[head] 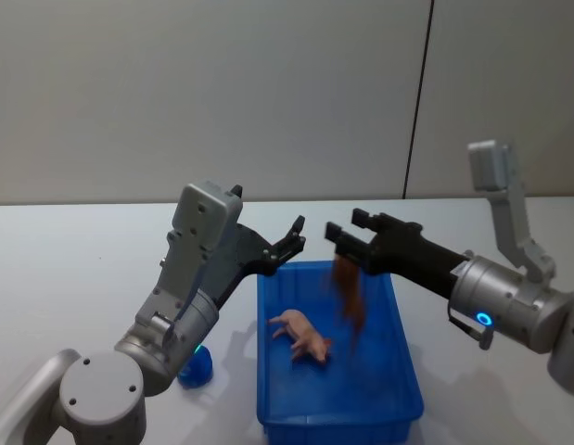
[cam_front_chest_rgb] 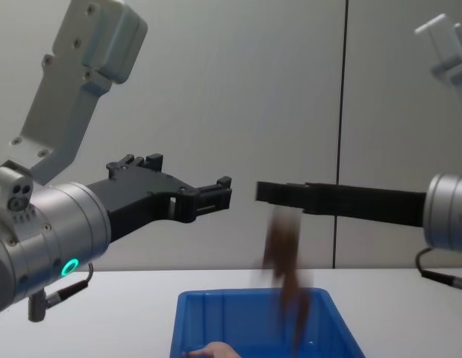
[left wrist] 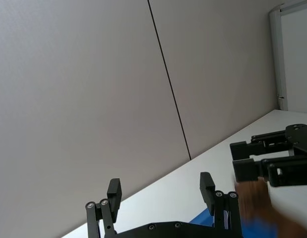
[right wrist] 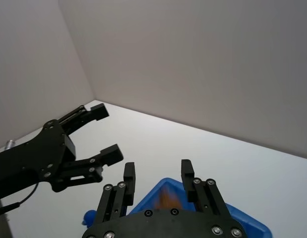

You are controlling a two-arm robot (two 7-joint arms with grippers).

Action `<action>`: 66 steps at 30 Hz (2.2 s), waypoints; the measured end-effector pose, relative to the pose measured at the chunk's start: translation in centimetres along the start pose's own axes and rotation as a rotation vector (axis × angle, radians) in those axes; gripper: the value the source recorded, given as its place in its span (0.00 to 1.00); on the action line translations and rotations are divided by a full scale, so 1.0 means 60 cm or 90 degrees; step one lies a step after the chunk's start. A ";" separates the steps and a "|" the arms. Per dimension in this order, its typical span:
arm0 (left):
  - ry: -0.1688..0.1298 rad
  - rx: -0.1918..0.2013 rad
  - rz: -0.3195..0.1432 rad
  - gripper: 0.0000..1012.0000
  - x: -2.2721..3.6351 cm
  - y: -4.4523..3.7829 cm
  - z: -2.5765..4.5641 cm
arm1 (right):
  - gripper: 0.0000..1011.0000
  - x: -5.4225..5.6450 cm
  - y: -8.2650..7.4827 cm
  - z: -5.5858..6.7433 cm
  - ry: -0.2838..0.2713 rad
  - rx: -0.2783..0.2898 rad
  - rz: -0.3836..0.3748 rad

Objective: Pick up the two dolls from the table and place them into the box.

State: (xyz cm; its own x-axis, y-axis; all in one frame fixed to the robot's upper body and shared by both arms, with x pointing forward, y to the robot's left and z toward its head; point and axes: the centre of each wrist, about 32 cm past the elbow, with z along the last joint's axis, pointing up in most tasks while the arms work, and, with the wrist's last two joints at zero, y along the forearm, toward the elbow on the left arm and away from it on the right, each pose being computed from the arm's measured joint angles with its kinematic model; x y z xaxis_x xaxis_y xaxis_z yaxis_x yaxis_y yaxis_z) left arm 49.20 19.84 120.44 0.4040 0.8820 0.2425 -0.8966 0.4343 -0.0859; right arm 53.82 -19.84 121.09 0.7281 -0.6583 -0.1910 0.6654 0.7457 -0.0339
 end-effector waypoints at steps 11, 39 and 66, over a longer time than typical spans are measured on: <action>0.000 0.000 0.000 0.99 0.0001 0.000 0.000 | 0.84 -0.001 0.017 0.009 0.024 -0.026 0.047; 0.000 0.000 0.000 0.99 0.0000 0.000 0.000 | 0.99 0.034 -0.056 0.014 -0.046 -0.006 -0.085; 0.000 0.000 0.000 0.99 0.0004 0.001 0.000 | 0.99 0.034 -0.152 -0.027 -0.147 0.102 -0.282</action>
State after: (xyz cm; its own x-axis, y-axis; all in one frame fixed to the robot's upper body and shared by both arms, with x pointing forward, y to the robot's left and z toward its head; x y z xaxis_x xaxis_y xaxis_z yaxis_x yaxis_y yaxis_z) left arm 49.18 19.88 120.42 0.4041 0.8822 0.2419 -0.8968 0.4342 -0.0852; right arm 48.94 -27.83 119.45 0.3767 -0.9259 0.0290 0.9213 0.3777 0.0920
